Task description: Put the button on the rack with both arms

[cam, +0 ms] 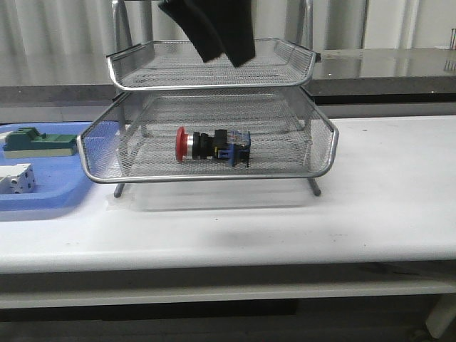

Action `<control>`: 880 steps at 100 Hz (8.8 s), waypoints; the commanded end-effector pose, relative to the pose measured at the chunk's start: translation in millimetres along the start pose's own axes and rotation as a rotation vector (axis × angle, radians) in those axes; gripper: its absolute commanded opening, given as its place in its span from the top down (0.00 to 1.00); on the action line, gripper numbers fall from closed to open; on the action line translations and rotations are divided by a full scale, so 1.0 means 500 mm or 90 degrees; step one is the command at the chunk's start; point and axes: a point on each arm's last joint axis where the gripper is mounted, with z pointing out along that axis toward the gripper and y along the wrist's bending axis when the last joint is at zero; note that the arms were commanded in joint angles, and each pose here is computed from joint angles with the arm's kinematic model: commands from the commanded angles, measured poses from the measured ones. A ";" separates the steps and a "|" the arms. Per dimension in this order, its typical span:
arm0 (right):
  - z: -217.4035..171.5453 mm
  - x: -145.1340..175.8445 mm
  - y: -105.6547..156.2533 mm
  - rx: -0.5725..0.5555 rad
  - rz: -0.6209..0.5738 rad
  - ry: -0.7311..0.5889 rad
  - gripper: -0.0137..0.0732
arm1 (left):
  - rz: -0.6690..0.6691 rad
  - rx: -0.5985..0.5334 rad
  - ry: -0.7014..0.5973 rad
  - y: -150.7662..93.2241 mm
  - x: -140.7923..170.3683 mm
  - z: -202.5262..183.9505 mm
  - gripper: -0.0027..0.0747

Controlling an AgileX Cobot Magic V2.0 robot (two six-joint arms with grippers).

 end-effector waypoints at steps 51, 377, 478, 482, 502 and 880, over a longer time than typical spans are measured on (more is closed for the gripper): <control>-0.011 -0.020 -0.002 0.006 -0.003 -0.047 0.92 | -0.237 -0.156 -0.135 0.069 0.203 -0.305 0.40; 0.134 -0.089 0.067 -0.163 0.049 0.015 0.92 | -0.339 -0.524 -0.647 -0.226 0.635 -0.193 0.99; 0.376 -0.101 0.364 -0.300 -0.143 0.172 0.92 | -0.339 -0.524 -0.647 -0.226 0.635 -0.193 0.99; 0.380 -0.101 0.372 -0.302 -0.147 0.173 0.92 | -0.339 -0.524 -0.647 -0.226 0.635 -0.193 0.99; 0.399 -0.106 0.396 -0.308 -0.154 0.172 0.92 | -0.339 -0.524 -0.647 -0.226 0.635 -0.193 0.99; -0.038 -0.024 0.014 -0.063 -0.040 -0.364 0.92 | -0.339 -0.524 -0.647 -0.226 0.635 -0.193 0.99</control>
